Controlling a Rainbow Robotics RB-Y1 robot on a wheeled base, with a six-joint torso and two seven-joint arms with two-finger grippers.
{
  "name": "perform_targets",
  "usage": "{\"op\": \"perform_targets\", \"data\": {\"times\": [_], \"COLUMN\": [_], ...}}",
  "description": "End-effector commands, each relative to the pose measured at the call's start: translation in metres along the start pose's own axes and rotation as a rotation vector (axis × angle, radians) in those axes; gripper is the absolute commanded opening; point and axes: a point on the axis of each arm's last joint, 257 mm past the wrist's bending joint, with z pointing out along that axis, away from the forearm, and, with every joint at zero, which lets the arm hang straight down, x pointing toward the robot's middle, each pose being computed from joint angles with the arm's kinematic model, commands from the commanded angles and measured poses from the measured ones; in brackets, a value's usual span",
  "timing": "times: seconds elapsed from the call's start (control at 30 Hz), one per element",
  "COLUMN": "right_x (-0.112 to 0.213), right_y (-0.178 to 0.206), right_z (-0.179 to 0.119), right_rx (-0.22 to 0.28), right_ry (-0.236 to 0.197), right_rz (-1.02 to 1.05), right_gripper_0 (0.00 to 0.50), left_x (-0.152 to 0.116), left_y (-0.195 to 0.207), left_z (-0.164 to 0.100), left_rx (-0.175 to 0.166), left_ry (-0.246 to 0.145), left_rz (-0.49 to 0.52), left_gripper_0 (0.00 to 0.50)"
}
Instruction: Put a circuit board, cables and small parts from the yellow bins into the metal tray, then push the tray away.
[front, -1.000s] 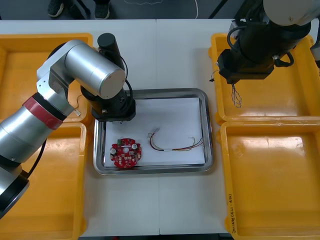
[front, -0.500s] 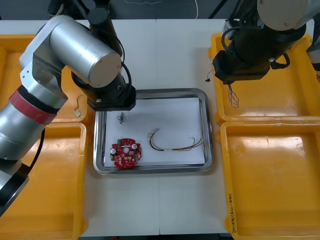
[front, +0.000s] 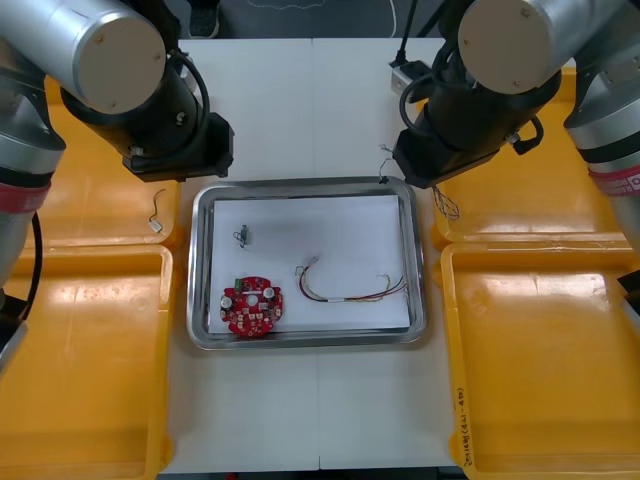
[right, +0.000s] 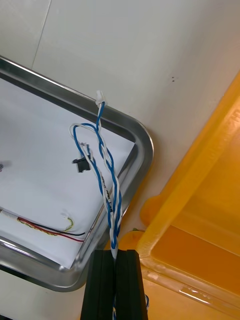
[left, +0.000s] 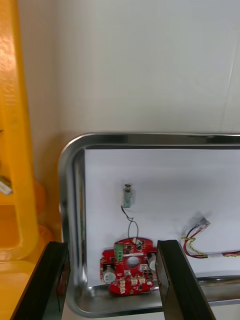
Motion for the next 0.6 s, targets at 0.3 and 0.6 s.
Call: {"op": "perform_targets", "data": {"times": [0.3, 0.6], "right_x": [-0.021, -0.022], "right_y": [0.062, 0.088], "right_z": [0.012, 0.029], "right_rx": [-0.013, 0.005], "right_ry": [-0.086, -0.107], "right_rz": [-0.434, -0.608], "right_gripper_0": [0.0, 0.0], "left_x": [-0.052, -0.057], "left_y": [0.084, 0.131], "left_z": [-0.054, -0.048], "left_rx": [-0.056, -0.077], "left_ry": [-0.066, -0.013], "left_rz": [-0.151, -0.281], "left_gripper_0": [0.5, 0.5]}}
